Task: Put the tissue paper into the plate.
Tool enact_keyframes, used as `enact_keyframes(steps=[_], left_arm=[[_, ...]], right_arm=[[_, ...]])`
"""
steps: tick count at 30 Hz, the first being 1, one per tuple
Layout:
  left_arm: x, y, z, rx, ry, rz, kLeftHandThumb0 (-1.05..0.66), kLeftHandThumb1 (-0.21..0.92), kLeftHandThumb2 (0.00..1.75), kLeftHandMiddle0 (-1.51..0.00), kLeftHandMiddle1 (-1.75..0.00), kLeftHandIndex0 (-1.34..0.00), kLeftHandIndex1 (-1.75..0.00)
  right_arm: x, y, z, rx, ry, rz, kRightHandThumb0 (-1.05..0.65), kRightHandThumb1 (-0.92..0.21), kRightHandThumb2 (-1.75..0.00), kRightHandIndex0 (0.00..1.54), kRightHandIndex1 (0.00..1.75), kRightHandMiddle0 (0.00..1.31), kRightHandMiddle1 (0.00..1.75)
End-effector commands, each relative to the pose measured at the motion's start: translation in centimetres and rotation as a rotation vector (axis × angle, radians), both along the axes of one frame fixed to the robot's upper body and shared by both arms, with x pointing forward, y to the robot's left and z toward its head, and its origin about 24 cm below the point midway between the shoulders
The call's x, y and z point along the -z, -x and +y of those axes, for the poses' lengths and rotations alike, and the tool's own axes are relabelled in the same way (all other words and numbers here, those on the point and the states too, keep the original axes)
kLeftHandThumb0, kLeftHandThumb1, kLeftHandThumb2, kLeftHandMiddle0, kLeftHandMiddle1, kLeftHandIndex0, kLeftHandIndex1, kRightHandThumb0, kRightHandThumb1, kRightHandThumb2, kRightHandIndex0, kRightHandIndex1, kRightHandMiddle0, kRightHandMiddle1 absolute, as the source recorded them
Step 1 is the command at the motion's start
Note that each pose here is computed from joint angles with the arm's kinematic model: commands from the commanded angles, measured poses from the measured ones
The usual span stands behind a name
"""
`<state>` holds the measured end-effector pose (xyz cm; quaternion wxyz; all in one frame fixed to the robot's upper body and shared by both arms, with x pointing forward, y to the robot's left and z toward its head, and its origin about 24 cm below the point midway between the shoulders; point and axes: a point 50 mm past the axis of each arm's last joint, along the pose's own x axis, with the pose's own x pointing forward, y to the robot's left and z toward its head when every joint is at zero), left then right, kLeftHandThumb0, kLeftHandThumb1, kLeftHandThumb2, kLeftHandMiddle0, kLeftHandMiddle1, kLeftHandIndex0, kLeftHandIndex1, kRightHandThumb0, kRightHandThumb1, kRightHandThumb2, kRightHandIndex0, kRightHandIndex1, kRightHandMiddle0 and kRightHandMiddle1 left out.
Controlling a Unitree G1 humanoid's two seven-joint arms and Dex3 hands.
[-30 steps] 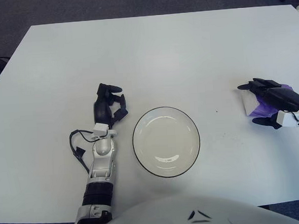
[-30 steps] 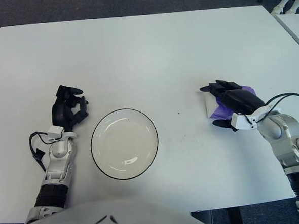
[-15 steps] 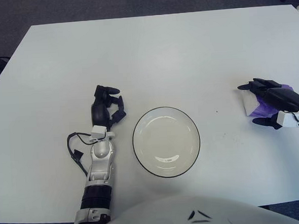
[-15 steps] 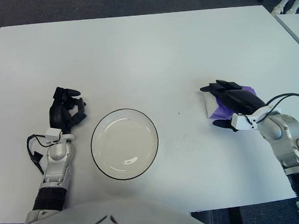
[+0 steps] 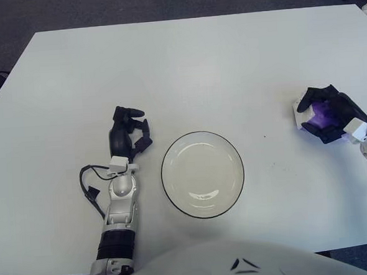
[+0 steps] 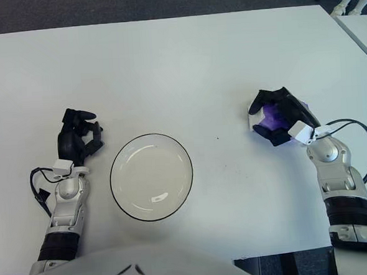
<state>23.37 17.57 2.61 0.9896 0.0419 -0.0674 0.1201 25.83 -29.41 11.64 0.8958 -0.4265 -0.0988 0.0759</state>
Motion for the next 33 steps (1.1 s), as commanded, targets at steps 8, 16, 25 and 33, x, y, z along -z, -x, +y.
enact_keyframes(steps=[8,16,25,33], left_arm=[[5.3,3.9,0.9,-0.042,0.000,0.255,-0.39,0.63,0.93,-0.56,-1.74,-0.37,-1.75],[5.2,3.9,0.9,-0.039,0.001,0.245,-0.40,0.61,0.95,-0.57,-1.75,-0.39,-1.75],[5.2,3.9,0.8,-0.034,0.002,0.239,-0.40,0.59,0.98,-0.58,-1.75,-0.40,-1.75],[5.3,3.7,0.7,-0.032,0.004,0.243,-0.40,0.58,0.99,-0.58,-1.75,-0.41,-1.75]], right_arm=[[-2.7,0.6,1.4,-0.036,-0.019,-0.127,-0.11,-0.09,-1.67,1.51,1.75,1.28,1.75],[-5.9,2.2,2.3,-0.053,-0.015,-0.241,-0.11,-0.08,-1.68,1.51,1.75,1.28,1.75],[-7.5,2.3,3.4,-0.061,-0.035,-0.291,-0.13,-0.09,-1.65,1.51,1.75,1.28,1.75],[-9.3,1.9,4.5,-0.115,-0.043,-0.390,-0.14,-0.11,-1.64,1.53,1.75,1.29,1.75]])
